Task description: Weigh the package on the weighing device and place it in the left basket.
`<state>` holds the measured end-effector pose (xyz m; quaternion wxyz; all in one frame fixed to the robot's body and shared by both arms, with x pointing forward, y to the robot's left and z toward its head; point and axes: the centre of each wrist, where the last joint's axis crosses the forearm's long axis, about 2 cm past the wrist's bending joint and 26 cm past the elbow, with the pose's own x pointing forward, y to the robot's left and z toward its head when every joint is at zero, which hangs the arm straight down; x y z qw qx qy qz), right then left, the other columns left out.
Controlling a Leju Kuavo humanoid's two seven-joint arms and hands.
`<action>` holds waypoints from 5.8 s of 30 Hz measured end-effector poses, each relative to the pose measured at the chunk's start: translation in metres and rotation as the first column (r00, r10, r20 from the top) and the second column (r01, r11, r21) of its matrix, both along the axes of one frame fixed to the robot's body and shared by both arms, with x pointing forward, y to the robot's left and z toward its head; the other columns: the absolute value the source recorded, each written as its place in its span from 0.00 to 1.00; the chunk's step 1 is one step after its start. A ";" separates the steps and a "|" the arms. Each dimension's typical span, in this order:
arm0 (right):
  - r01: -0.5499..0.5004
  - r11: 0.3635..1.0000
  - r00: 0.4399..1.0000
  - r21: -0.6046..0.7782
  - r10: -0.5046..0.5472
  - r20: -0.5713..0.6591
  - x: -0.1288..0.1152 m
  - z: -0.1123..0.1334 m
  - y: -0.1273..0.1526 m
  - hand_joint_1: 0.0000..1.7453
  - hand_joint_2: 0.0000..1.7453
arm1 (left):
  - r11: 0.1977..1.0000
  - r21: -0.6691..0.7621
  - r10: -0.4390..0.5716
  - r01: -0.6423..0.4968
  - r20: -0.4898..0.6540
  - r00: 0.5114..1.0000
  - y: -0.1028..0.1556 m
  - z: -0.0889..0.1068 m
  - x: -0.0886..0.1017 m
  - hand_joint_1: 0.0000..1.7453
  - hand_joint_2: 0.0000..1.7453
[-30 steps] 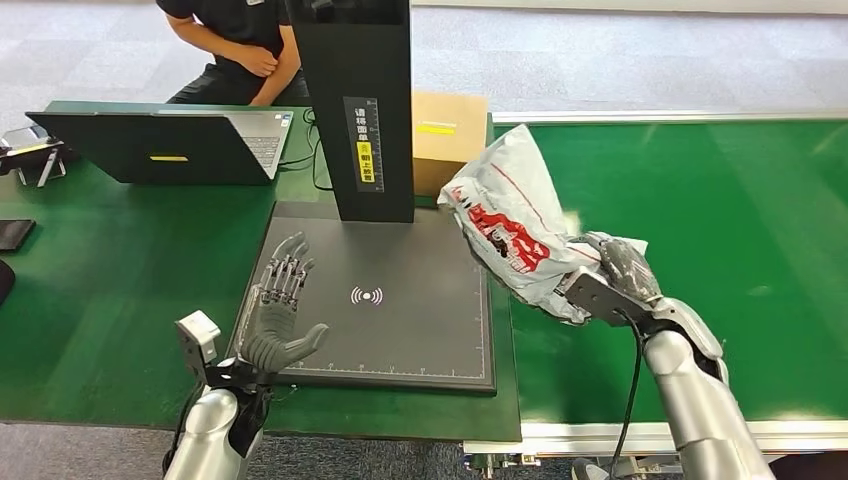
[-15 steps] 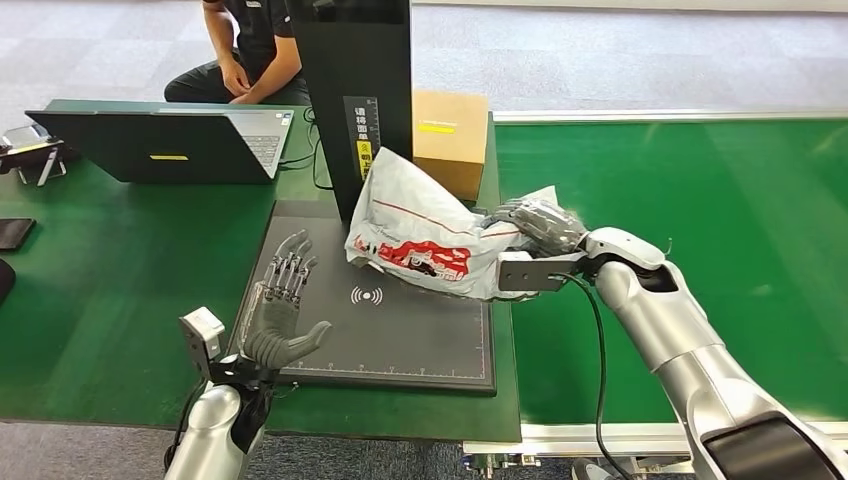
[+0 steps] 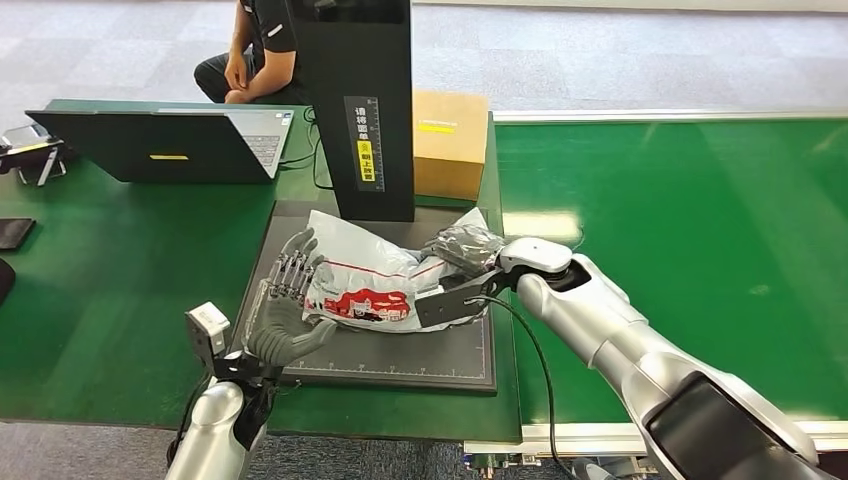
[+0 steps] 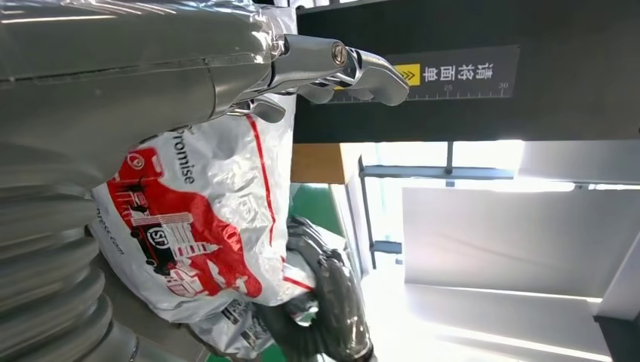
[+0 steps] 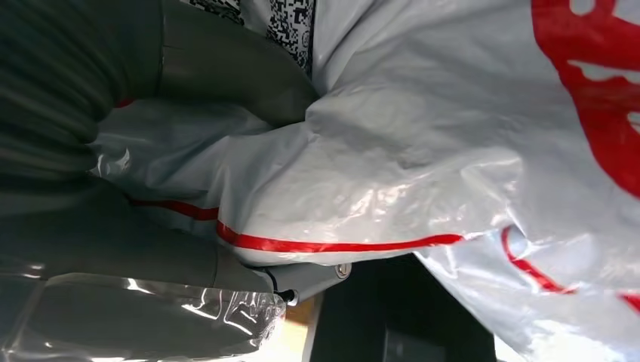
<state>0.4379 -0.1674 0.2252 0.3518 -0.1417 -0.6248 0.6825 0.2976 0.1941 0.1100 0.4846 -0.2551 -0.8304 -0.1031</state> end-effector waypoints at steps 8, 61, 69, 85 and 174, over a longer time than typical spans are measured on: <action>0.095 0.994 0.995 -0.044 -0.097 -0.031 0.003 -0.020 0.003 0.01 1.00 | 1.000 0.004 -0.004 0.004 -0.012 1.000 -0.001 -0.003 -0.003 0.00 1.00; 0.205 0.081 0.869 0.975 -0.474 -0.143 -0.184 -0.091 -0.093 0.00 1.00 | 0.999 0.029 0.025 -0.024 -0.035 0.999 0.009 -0.004 -0.012 0.00 1.00; 0.246 0.133 0.821 0.960 -0.556 -0.134 -0.187 -0.092 -0.096 0.00 1.00 | 0.999 0.027 0.026 -0.025 -0.032 0.999 0.007 -0.002 -0.012 0.00 1.00; 0.278 0.152 0.797 0.949 -0.587 -0.140 -0.193 -0.097 -0.098 0.00 1.00 | 0.999 0.029 0.024 -0.023 -0.028 0.999 0.007 0.000 -0.009 0.00 1.00; 0.341 0.093 0.875 0.936 -0.394 -0.280 -0.142 -0.081 -0.056 0.00 1.00 | 0.284 0.924 0.093 -0.257 0.240 0.966 -0.100 0.046 0.071 0.00 1.00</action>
